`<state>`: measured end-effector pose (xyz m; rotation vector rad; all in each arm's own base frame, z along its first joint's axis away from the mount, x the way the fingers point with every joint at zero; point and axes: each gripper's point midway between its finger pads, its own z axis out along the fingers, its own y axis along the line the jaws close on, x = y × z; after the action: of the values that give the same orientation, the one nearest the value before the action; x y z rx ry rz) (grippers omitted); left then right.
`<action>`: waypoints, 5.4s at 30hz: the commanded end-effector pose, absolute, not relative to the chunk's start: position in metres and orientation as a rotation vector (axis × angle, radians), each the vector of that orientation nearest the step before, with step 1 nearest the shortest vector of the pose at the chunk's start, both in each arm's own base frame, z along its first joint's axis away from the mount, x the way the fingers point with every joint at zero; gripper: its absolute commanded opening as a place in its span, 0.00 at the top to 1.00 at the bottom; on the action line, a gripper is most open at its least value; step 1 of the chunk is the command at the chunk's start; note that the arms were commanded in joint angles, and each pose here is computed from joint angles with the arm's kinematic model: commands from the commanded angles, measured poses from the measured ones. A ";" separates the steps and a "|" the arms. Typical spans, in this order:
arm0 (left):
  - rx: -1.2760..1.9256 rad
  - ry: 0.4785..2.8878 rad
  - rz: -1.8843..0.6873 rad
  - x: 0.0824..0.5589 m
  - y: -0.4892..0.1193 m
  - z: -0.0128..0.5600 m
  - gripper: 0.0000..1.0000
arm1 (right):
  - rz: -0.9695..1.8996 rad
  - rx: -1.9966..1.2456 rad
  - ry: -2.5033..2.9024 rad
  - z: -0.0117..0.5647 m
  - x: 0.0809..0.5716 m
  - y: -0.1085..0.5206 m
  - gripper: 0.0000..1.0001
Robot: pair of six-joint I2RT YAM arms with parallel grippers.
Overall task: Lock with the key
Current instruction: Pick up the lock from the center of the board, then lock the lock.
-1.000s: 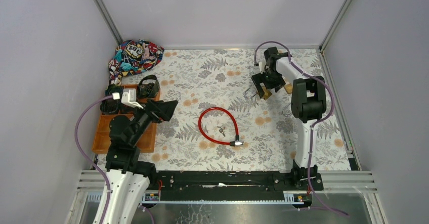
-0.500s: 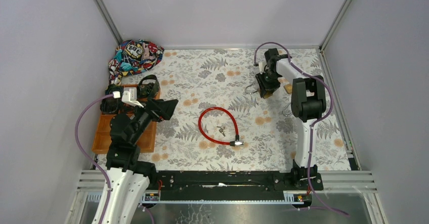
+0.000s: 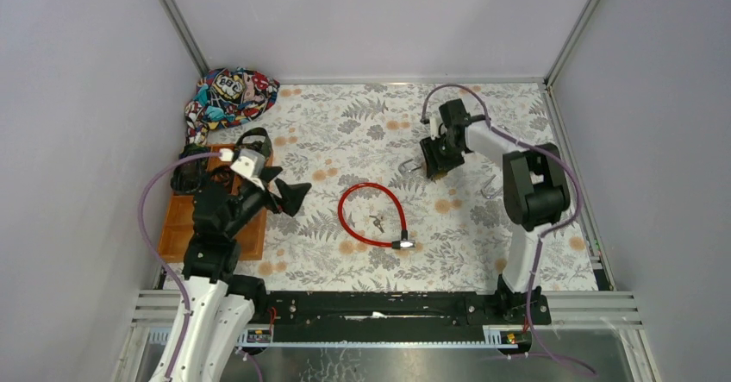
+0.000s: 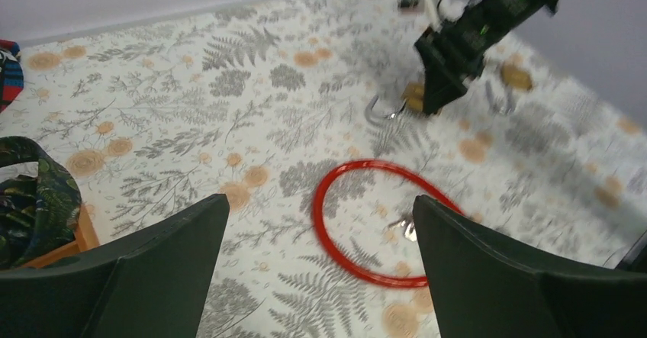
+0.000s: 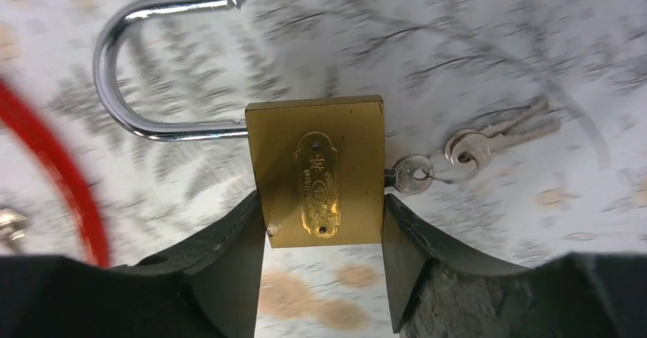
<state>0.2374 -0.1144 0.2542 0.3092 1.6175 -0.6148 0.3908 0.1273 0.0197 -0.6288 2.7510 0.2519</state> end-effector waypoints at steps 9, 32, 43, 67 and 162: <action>1.192 1.631 -0.451 0.237 -0.154 0.177 0.12 | 0.780 -0.415 2.382 0.093 0.344 0.244 1.00; 1.529 1.169 -0.140 0.286 -0.224 0.202 0.34 | 1.006 -0.626 2.039 0.230 0.278 0.338 1.00; 1.336 1.268 -0.270 0.281 -0.228 0.246 1.00 | 0.982 -0.712 1.969 0.251 0.270 0.334 0.62; 0.782 1.189 -1.229 0.159 -0.247 0.428 1.00 | 1.647 -0.968 1.219 0.380 0.174 0.293 0.06; 0.720 1.164 -1.408 0.147 -0.263 0.431 1.00 | 1.615 -0.926 1.109 0.438 0.165 0.312 1.00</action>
<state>0.1502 -0.2570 0.4039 0.6868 1.2993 -1.4307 0.1639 0.3040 0.4102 -0.9710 1.2339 1.6422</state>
